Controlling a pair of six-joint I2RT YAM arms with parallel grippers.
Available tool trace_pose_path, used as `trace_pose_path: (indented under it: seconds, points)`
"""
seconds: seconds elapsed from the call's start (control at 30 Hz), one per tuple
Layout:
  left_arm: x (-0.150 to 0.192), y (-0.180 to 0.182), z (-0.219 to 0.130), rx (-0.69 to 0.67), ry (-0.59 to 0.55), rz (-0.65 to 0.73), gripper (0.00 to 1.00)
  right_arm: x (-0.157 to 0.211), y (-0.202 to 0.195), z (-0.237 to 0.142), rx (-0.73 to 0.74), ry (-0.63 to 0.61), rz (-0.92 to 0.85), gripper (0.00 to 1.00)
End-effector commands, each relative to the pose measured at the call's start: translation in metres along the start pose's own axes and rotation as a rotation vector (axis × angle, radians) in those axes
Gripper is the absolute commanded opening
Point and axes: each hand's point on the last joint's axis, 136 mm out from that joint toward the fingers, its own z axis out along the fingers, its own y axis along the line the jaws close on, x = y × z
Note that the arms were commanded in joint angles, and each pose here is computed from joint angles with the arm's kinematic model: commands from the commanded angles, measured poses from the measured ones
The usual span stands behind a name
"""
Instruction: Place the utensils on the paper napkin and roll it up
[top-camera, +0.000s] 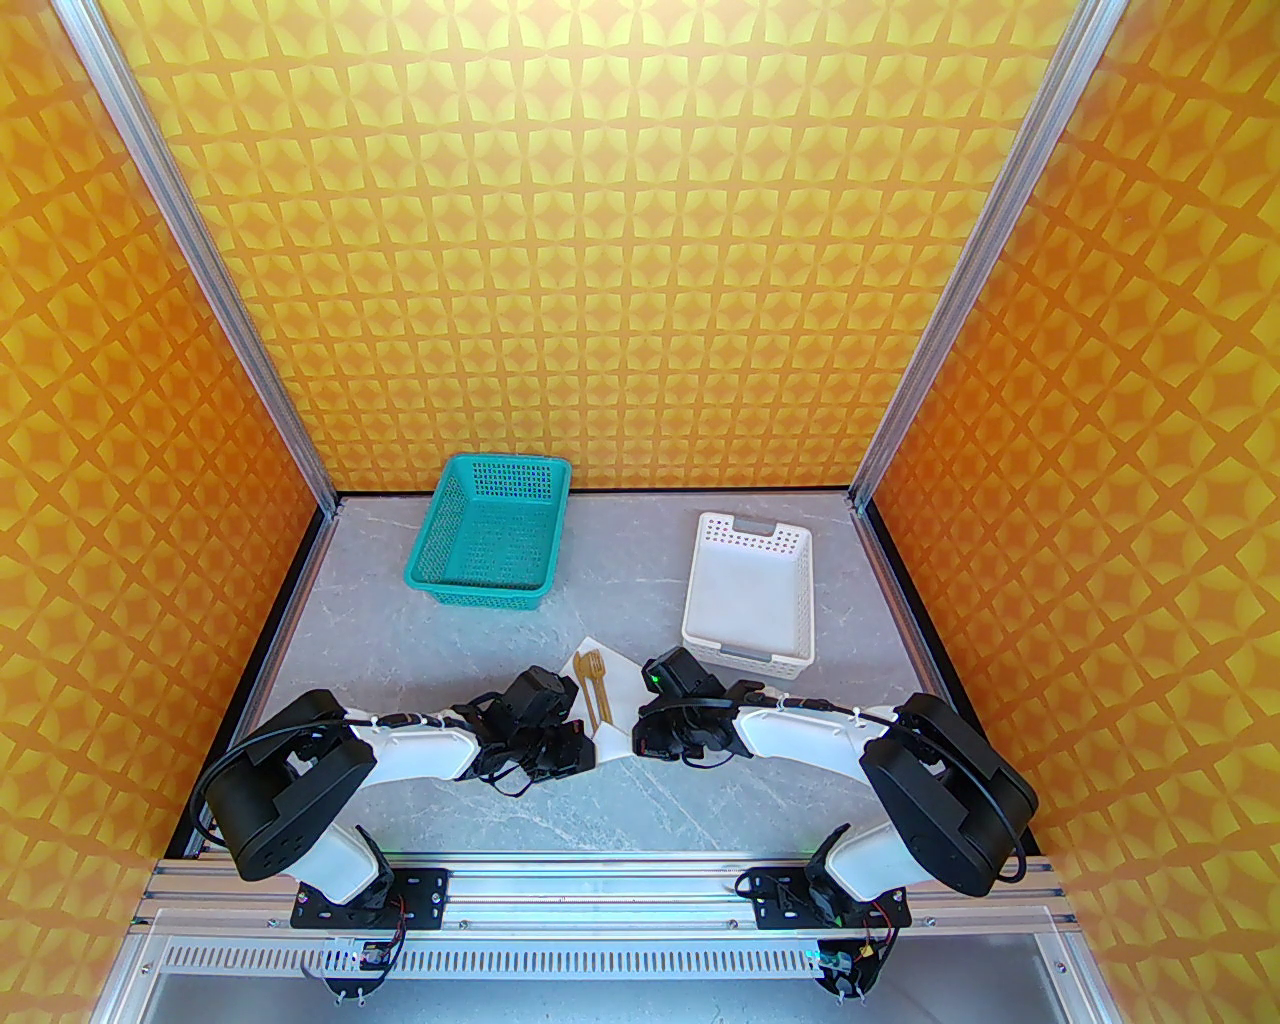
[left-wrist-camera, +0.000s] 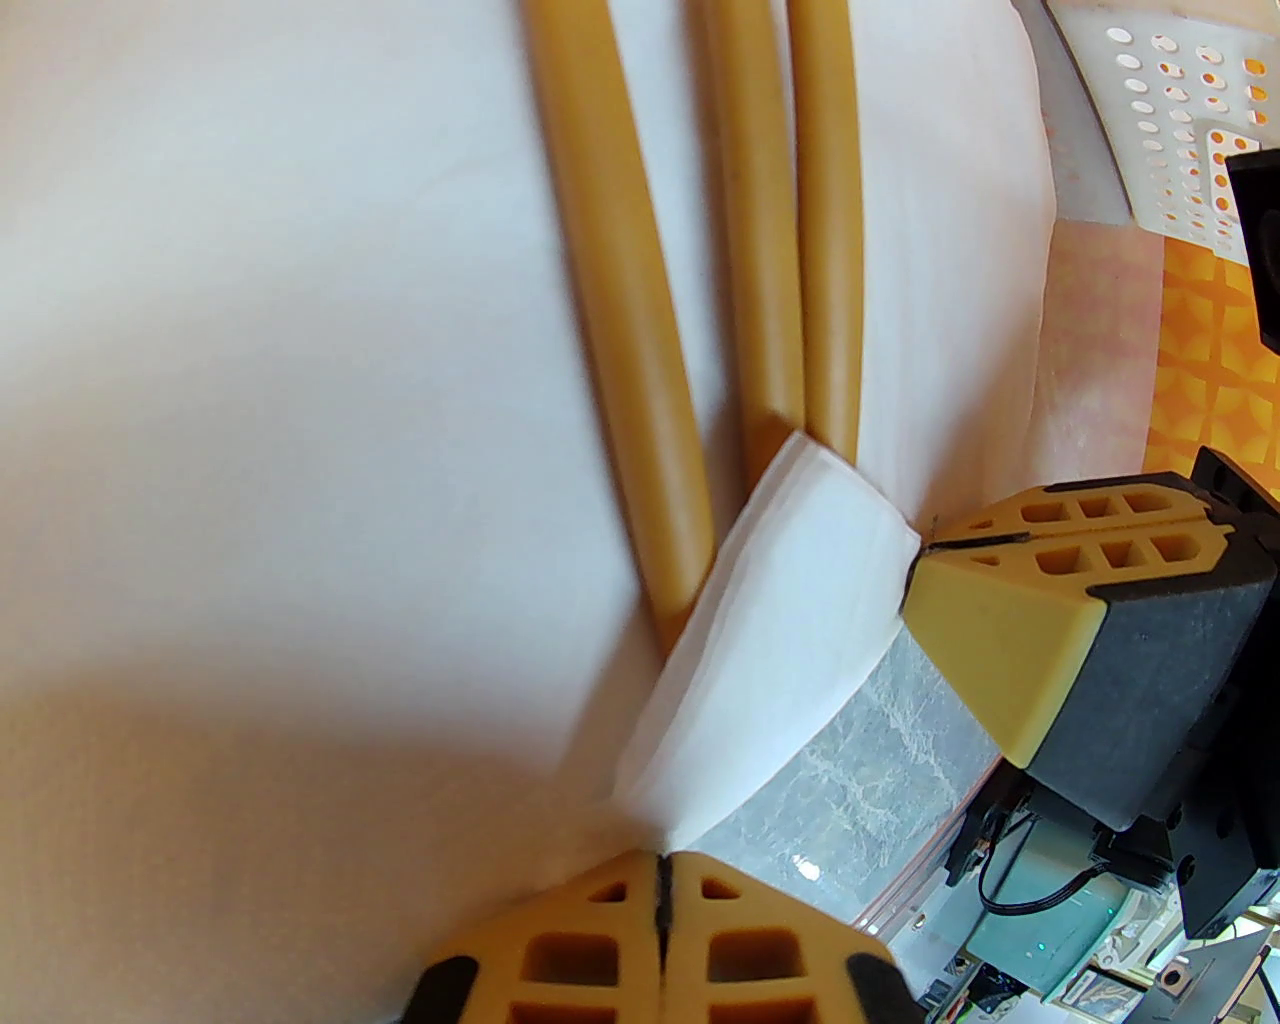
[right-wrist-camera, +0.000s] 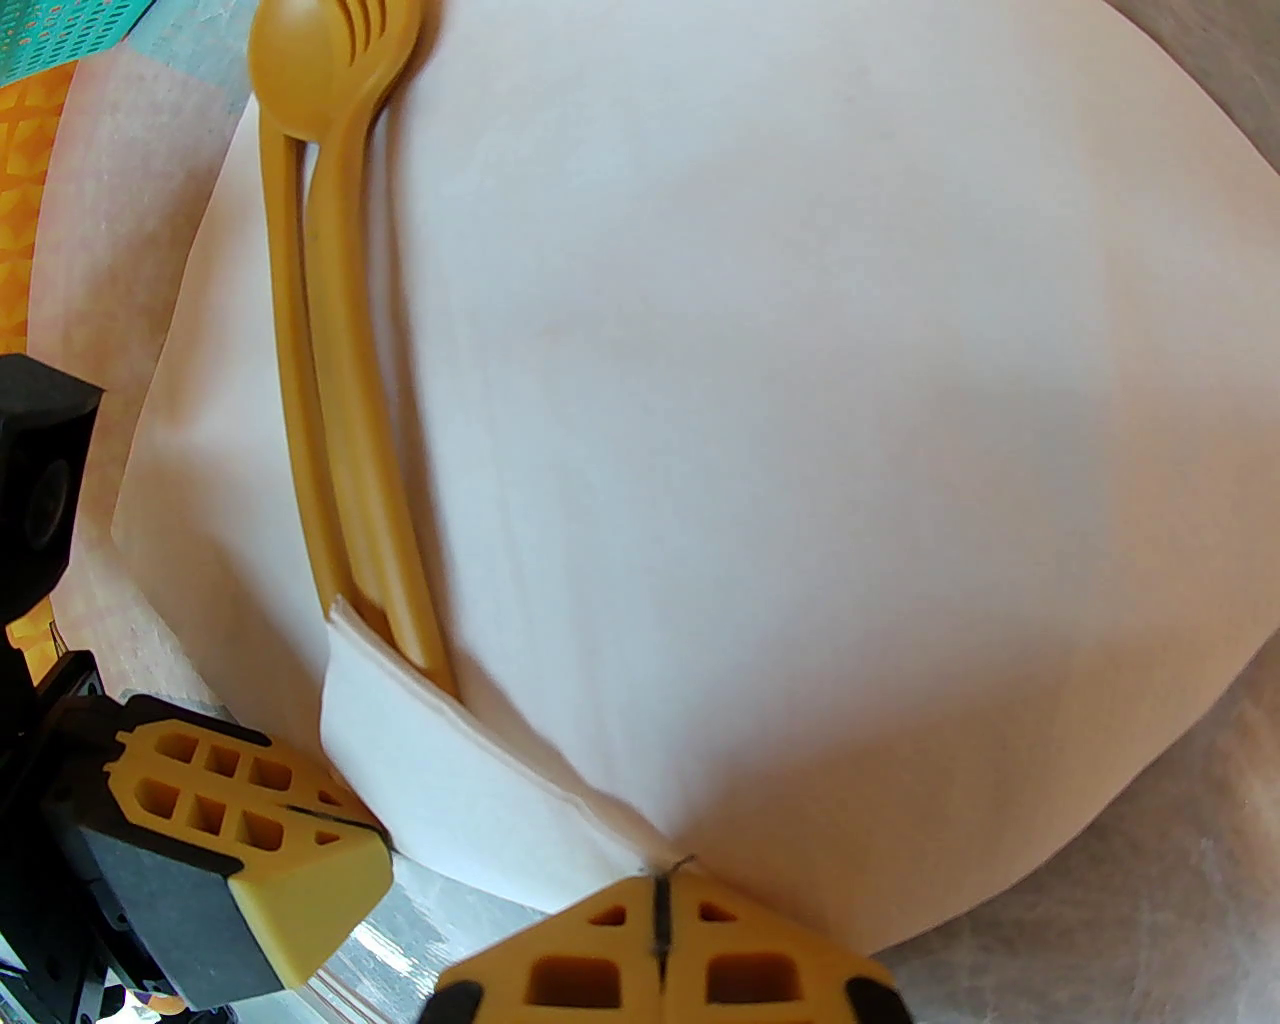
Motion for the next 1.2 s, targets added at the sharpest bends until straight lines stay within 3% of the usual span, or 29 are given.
trace_pose_path:
  seconds: [0.0,1.17]
  points:
    - [0.0,0.009,0.0,-0.052,-0.011,-0.006,0.01,0.01,-0.019,0.003,0.088,0.036,0.001,0.04]
    - [0.001,0.031,-0.021,-0.128,-0.053,-0.018,0.01,0.013,-0.026,0.003,0.12,0.038,0.005,0.04]
